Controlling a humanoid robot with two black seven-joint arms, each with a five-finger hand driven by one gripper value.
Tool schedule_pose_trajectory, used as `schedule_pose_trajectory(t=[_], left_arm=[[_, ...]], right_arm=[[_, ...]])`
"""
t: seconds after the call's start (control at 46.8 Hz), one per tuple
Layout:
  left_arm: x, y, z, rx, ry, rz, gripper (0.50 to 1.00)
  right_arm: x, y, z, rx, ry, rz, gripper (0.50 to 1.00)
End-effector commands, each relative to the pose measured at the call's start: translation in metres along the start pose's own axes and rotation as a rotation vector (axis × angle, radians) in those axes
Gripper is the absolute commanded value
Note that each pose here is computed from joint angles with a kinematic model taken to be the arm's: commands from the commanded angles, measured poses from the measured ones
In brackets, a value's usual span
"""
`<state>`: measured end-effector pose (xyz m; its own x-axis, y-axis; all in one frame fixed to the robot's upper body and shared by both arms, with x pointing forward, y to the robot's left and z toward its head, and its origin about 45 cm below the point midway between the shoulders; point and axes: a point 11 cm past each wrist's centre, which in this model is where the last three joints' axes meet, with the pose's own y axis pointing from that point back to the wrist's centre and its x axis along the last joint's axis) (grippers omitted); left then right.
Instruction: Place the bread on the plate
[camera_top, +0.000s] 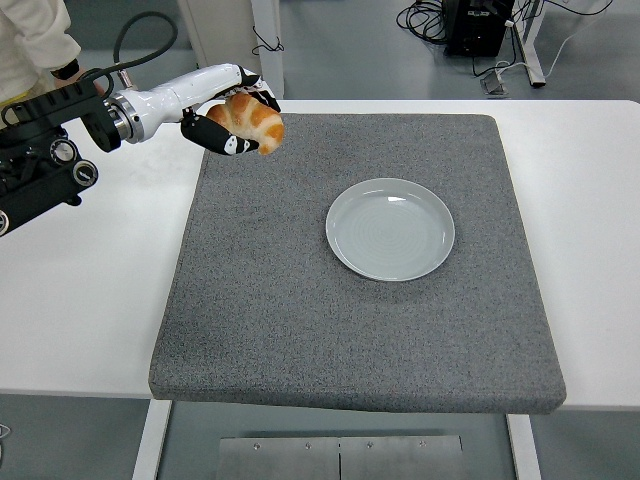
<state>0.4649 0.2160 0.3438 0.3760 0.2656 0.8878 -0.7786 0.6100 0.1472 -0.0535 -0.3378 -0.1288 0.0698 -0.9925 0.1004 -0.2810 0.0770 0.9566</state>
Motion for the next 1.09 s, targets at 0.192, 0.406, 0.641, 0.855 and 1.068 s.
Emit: schedule_pose_trajectory(t=[0.192, 0.406, 0.641, 0.855, 1.068], left_arm=[[0.037, 0.0, 0.016, -0.024, -0.052, 0.023, 0.5], [0.066, -0.001, 0.035, -0.053, -0.096, 0.033, 0.5], [0.071, -0.007, 0.06, -0.111, -0.143, 0.016, 0.5], [0.056, -0.028, 0.101, -0.205, -0.198, -0.038, 0.5], [0.03, -0.049, 0.133, -0.277, -0.262, -0.083, 0.5]], right_arm=[[0.0, 0.0, 0.0, 0.0, 0.001, 0.0, 1.0], [0.0, 0.0, 0.0, 0.0, 0.0, 0.0, 1.0], [0.0, 0.0, 0.0, 0.0, -0.001, -0.001, 1.0], [0.0, 0.0, 0.0, 0.0, -0.001, -0.001, 1.0], [0.0, 0.0, 0.0, 0.0, 0.0, 0.0, 1.0]])
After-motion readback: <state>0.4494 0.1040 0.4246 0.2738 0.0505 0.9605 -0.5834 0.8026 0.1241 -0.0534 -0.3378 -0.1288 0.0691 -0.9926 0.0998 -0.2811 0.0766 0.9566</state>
